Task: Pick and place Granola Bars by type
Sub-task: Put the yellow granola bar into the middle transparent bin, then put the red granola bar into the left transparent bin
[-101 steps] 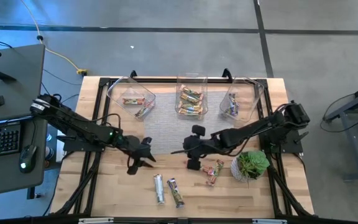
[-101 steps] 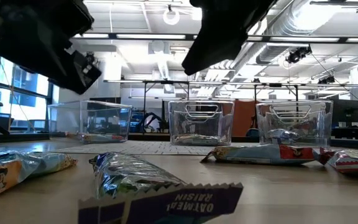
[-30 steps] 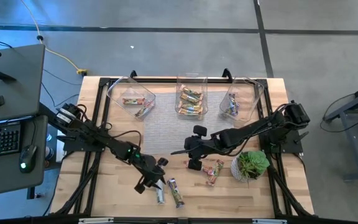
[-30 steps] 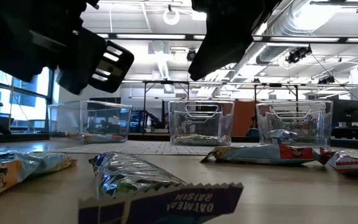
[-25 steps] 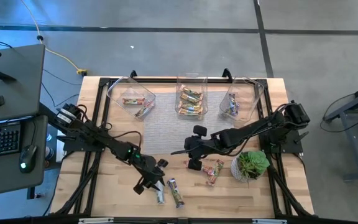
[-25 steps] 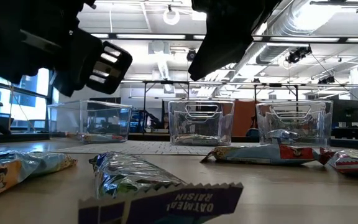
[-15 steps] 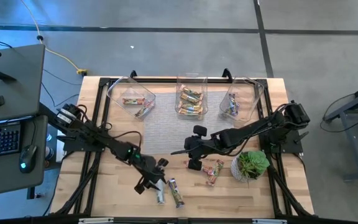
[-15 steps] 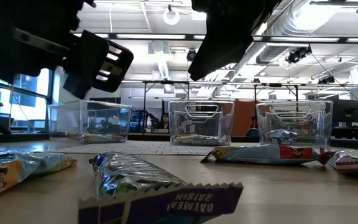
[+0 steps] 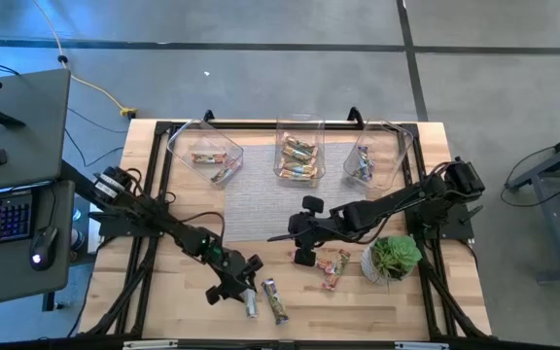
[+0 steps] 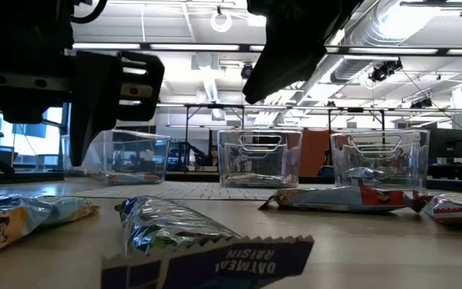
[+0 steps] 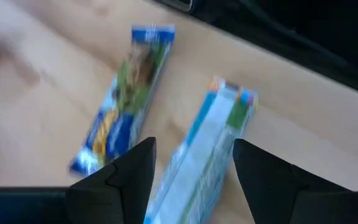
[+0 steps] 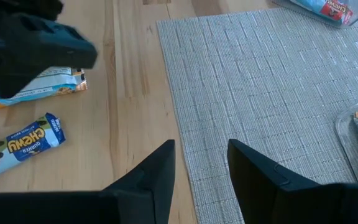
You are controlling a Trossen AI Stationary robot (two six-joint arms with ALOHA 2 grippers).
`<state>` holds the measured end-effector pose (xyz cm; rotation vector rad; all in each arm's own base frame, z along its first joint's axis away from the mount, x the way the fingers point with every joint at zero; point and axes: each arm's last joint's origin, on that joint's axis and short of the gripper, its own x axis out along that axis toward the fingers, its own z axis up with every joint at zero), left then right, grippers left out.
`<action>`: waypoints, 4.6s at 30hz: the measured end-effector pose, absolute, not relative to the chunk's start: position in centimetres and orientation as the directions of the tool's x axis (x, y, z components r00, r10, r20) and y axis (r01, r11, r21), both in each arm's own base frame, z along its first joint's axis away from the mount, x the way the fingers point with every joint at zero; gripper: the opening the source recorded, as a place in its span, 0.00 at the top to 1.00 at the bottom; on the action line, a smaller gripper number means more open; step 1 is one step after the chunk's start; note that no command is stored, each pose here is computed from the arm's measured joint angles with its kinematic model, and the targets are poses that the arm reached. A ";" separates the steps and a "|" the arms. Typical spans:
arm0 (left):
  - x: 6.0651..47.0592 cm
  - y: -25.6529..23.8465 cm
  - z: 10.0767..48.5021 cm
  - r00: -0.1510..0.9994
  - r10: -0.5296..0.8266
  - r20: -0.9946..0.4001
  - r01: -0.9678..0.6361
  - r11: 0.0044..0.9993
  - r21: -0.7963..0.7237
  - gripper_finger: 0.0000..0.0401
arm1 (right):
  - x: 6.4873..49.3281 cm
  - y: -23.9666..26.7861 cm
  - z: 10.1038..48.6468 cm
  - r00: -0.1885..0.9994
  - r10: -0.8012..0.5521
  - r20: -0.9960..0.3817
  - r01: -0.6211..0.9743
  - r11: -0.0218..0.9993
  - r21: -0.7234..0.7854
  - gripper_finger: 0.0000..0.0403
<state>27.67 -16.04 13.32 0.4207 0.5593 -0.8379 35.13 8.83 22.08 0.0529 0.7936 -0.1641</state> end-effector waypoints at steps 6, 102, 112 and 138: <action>27.8 -16.1 11.7 0.502 -0.562 -0.657 0.807 0.578 0.122 0.47 | 35.2 8.8 22.1 0.693 -0.126 -0.710 0.167 0.986 -0.012 0.67; 37.0 17.4 26.5 0.922 0.170 -0.349 -0.138 0.984 0.115 0.49 | 30.5 14.2 20.8 0.558 -0.354 -0.750 0.385 0.912 -0.144 0.67; 28.8 13.4 35.2 0.898 0.173 -0.406 -0.129 0.983 0.133 0.49 | 32.5 14.8 19.5 0.595 -0.155 -0.789 0.184 0.981 -0.054 0.67; 22.6 10.5 37.1 0.798 0.175 -0.577 -0.163 0.984 0.073 0.49 | 33.5 13.4 14.7 0.379 -0.062 -0.923 0.209 0.978 0.021 0.67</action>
